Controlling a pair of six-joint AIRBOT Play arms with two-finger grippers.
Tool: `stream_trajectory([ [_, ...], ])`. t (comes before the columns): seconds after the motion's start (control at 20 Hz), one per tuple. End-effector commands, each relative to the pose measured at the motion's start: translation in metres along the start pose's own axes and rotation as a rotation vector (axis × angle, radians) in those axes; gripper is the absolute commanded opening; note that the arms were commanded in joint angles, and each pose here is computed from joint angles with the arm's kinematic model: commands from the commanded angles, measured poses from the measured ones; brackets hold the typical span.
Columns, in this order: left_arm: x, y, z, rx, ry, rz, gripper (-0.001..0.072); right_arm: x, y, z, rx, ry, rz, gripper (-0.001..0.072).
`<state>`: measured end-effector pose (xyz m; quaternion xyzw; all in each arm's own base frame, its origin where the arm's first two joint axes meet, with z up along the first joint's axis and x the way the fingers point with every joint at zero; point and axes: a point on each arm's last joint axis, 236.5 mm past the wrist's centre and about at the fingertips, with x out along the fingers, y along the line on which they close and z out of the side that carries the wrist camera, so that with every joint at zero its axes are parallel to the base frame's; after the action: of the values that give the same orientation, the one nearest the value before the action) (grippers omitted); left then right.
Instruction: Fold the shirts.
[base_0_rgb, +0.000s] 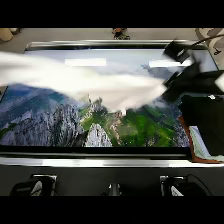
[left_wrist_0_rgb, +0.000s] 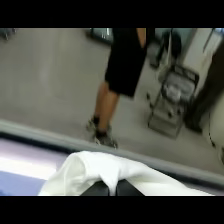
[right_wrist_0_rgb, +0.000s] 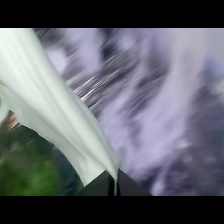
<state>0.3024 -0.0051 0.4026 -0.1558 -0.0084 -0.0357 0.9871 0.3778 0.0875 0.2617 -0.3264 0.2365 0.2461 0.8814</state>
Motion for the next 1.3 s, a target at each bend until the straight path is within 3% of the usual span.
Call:
stream_trajectory([
  [0.0, -0.063, 0.009, 0.071, 0.023, -0.12, 0.156, 0.0031, -0.172, -0.064, 0.074, -0.112, -0.297, -0.46, 0.0018],
  [0.15, -0.058, 0.023, 0.009, -0.015, 0.144, 0.205, 0.0033, -0.203, -0.047, 0.067, -0.089, -0.314, -0.455, 0.0018],
  [0.3, -0.052, 0.031, -0.037, -0.028, 0.31, 0.209, 0.0034, -0.179, -0.03, 0.044, -0.076, -0.2, -0.347, 0.0018],
  [0.55, -0.056, 0.049, -0.218, -0.162, 0.832, 0.196, 0.0034, -0.056, 0.042, -0.055, 0.136, 0.224, 0.095, 0.0019],
  [0.7, -0.082, 0.04, -0.346, -0.305, 1.133, 0.138, 0.0034, 0.03, 0.086, -0.126, 0.191, 0.404, 0.249, 0.002],
  [0.85, -0.103, 0.037, -0.421, -0.413, 1.243, 0.137, 0.0034, 0.099, 0.1, -0.161, 0.23, 0.426, 0.254, 0.0019],
  [1.1, -0.082, 0.052, -0.44, -0.481, 1.181, 0.192, 0.0033, 0.168, 0.074, -0.161, 0.26, 0.332, 0.14, 0.0019],
  [1.25, -0.069, 0.072, -0.466, -0.535, 1.21, 0.285, 0.0033, 0.193, 0.074, -0.157, 0.402, 0.283, 0.119, 0.0019],
])
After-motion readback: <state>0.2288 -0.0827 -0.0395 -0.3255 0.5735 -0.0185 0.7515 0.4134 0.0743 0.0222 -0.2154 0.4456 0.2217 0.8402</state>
